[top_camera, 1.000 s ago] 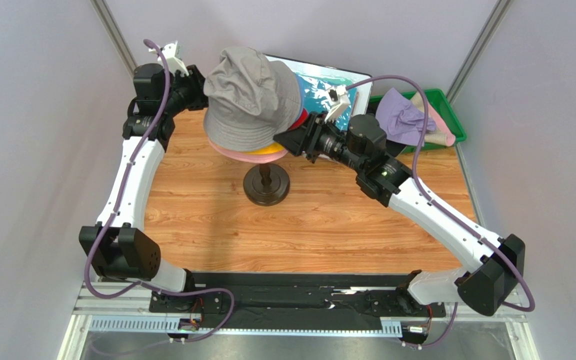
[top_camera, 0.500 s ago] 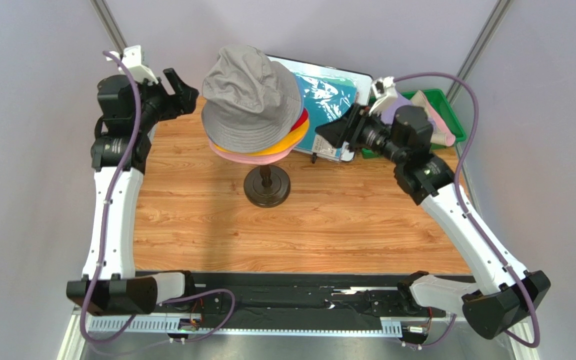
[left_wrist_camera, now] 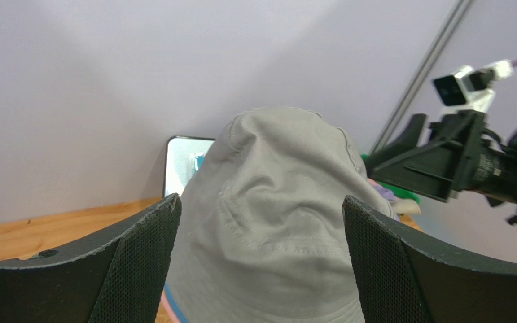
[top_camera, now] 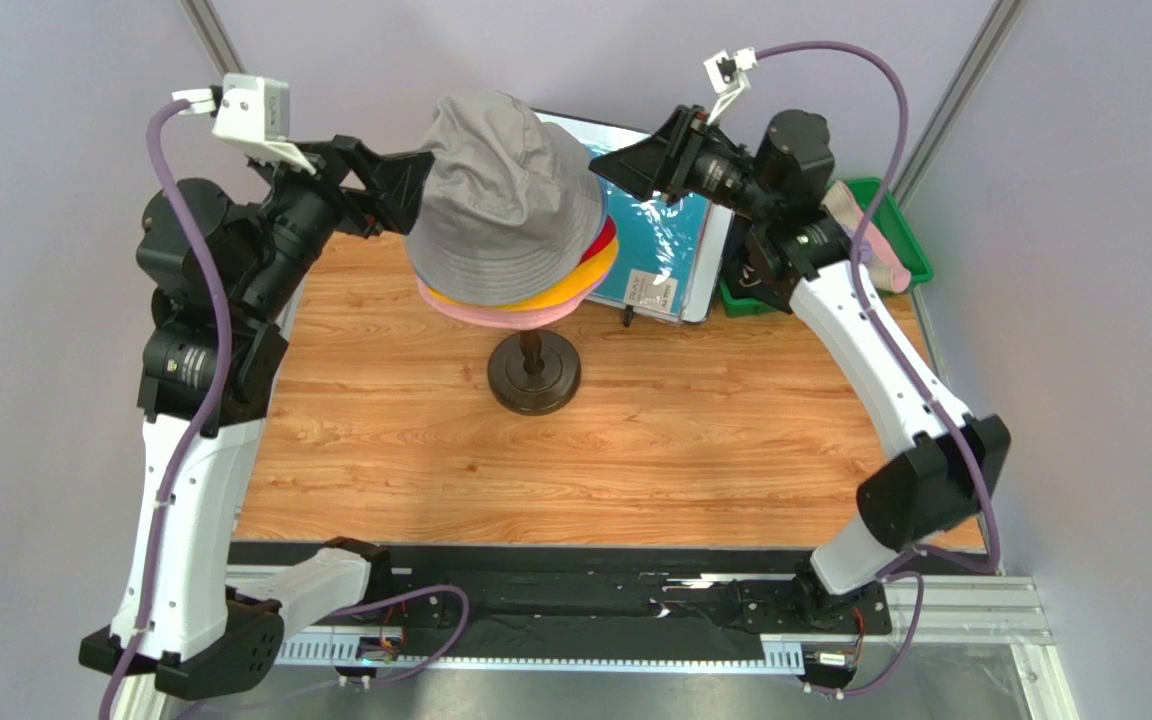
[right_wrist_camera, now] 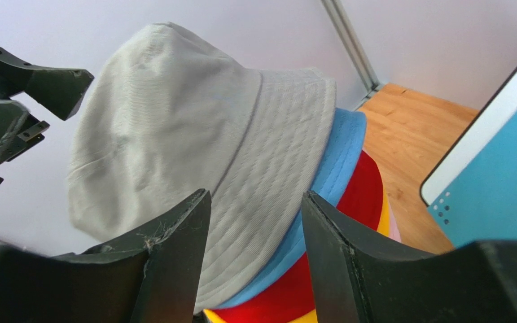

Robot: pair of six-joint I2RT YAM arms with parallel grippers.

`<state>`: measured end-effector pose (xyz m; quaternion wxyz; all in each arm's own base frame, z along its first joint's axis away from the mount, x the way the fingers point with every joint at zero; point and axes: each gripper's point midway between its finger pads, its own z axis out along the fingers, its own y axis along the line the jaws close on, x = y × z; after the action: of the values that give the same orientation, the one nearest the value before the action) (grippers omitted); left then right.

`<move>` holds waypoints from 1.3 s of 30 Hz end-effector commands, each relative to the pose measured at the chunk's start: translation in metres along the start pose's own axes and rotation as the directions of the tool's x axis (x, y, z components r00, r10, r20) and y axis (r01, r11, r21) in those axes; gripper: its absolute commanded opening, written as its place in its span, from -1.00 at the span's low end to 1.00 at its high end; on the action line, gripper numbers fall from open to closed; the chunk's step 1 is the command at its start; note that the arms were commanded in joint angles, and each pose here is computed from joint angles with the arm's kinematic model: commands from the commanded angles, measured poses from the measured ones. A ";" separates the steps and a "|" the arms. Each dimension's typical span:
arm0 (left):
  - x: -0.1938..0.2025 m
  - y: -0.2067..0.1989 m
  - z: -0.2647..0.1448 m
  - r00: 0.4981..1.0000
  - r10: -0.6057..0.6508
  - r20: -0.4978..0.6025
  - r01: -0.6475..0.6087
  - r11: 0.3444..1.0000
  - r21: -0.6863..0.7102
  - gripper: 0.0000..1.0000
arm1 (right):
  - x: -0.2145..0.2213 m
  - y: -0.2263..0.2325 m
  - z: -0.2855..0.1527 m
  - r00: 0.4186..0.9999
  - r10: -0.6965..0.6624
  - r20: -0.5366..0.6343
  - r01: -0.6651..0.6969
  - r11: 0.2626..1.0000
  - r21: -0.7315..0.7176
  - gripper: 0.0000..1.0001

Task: Stack the hats
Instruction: Stack the hat on the hat.

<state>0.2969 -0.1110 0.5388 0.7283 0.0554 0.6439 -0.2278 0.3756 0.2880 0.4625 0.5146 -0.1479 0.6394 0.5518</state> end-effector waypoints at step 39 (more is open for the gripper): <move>0.057 -0.006 0.047 0.990 -0.001 -0.140 0.015 0.995 0.097 0.87 | -0.005 -0.002 0.034 0.998 0.068 -0.005 -0.068 0.983 -0.172 0.14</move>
<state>0.3491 -0.1470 0.4840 0.6659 0.0917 0.6953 -0.2543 0.4111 0.3108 0.4428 0.4721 -0.1426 0.6260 0.6040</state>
